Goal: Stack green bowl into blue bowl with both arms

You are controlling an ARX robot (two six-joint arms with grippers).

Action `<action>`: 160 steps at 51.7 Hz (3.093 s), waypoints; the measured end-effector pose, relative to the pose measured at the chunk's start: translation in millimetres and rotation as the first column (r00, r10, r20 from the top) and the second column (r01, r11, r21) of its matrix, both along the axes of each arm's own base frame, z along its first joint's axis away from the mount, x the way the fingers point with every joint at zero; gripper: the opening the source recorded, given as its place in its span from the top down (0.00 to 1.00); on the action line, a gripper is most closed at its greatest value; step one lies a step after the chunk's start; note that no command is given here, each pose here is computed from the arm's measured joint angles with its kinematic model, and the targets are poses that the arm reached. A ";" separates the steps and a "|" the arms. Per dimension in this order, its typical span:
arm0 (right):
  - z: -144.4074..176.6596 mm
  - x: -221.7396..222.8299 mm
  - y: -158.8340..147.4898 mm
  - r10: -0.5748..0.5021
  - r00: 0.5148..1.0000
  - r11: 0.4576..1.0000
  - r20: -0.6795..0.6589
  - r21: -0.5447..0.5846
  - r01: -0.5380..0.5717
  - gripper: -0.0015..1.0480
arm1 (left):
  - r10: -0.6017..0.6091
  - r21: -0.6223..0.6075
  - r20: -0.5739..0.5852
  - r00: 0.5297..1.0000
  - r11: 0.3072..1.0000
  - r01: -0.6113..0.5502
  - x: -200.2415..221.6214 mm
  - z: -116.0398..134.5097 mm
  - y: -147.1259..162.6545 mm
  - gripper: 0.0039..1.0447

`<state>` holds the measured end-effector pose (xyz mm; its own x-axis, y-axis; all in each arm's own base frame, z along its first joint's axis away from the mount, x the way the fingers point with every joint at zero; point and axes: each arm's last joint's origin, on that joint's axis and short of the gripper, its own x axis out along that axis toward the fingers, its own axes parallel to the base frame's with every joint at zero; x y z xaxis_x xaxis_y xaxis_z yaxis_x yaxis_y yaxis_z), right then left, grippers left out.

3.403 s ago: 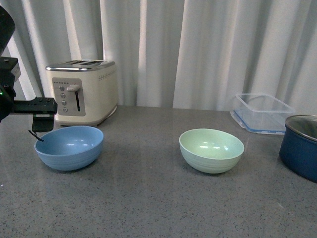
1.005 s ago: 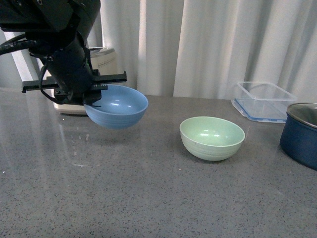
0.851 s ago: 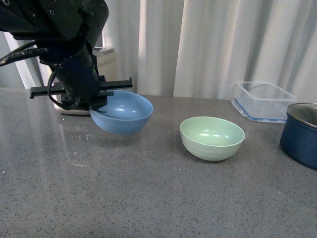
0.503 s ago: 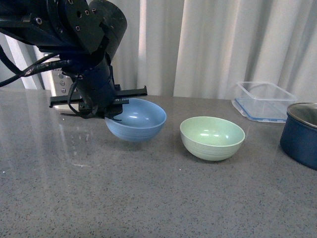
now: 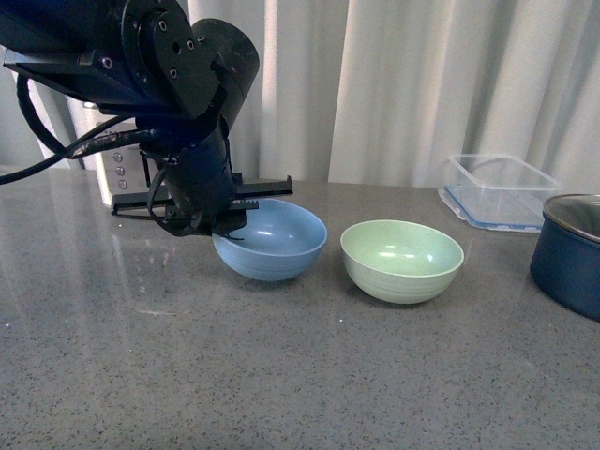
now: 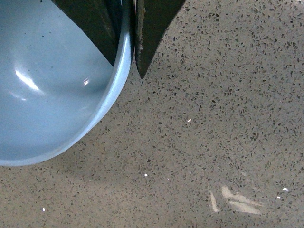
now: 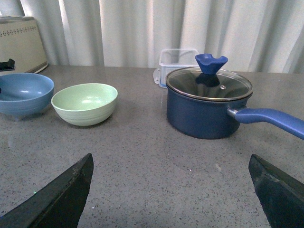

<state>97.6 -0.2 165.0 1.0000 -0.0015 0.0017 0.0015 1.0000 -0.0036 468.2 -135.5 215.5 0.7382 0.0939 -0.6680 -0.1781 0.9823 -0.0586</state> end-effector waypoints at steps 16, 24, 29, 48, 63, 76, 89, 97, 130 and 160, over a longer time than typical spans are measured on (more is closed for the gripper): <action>0.1 0.0 0.0 0.000 1.000 1.000 0.000 0.000 0.000 0.10 | -0.014 -0.003 -0.012 1.000 1.000 0.014 1.4 -7.2 -8.6 0.96; 0.0 0.0 0.0 0.000 1.000 1.000 0.000 0.000 0.000 0.10 | -0.021 -0.003 -0.013 1.000 1.000 0.021 1.5 -7.6 -12.2 0.96; 0.1 0.0 0.0 0.000 1.000 1.000 0.000 0.000 0.000 0.10 | -0.022 -0.002 -0.014 1.000 1.000 0.022 1.2 -7.7 -13.2 0.96; 0.1 0.0 0.0 0.000 1.000 1.000 0.000 0.000 0.000 0.10 | 0.006 0.024 -0.030 1.000 1.000 -0.005 0.0 -12.1 -7.1 0.65; 0.0 0.0 0.0 0.000 1.000 1.000 0.000 0.000 0.000 0.10 | 0.028 0.009 0.020 0.999 1.000 -0.028 -20.8 10.4 9.1 0.13; 0.0 0.0 0.0 0.000 1.000 1.000 0.000 0.000 0.000 0.10 | 0.064 0.004 0.103 0.993 0.998 -0.065 -61.9 44.4 30.3 0.06; 0.0 0.0 0.0 0.000 1.000 1.000 0.000 0.000 0.000 0.10 | 0.043 0.077 0.183 0.982 0.995 -0.058 -98.6 61.5 40.8 0.06; 0.0 0.0 0.0 0.000 1.000 1.000 0.000 0.000 0.000 0.10 | 0.030 0.091 0.177 0.984 0.995 -0.047 -99.5 60.3 40.5 0.06; 0.1 0.0 0.0 0.000 1.000 1.000 0.000 0.000 0.000 0.10 | -0.175 0.155 0.646 0.743 0.983 0.097 -251.4 -20.4 116.8 0.97; 0.1 0.0 0.0 0.000 1.000 1.000 0.000 0.000 0.000 0.10 | -0.173 0.156 0.656 0.735 0.983 0.093 -316.4 -46.1 135.3 0.97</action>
<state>97.6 -0.2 165.1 1.0000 -0.0015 0.0021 0.0015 1.0000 -0.0036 151.8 -0.3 169.3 1.0000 0.0000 0.0051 0.0000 1.0000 -0.0071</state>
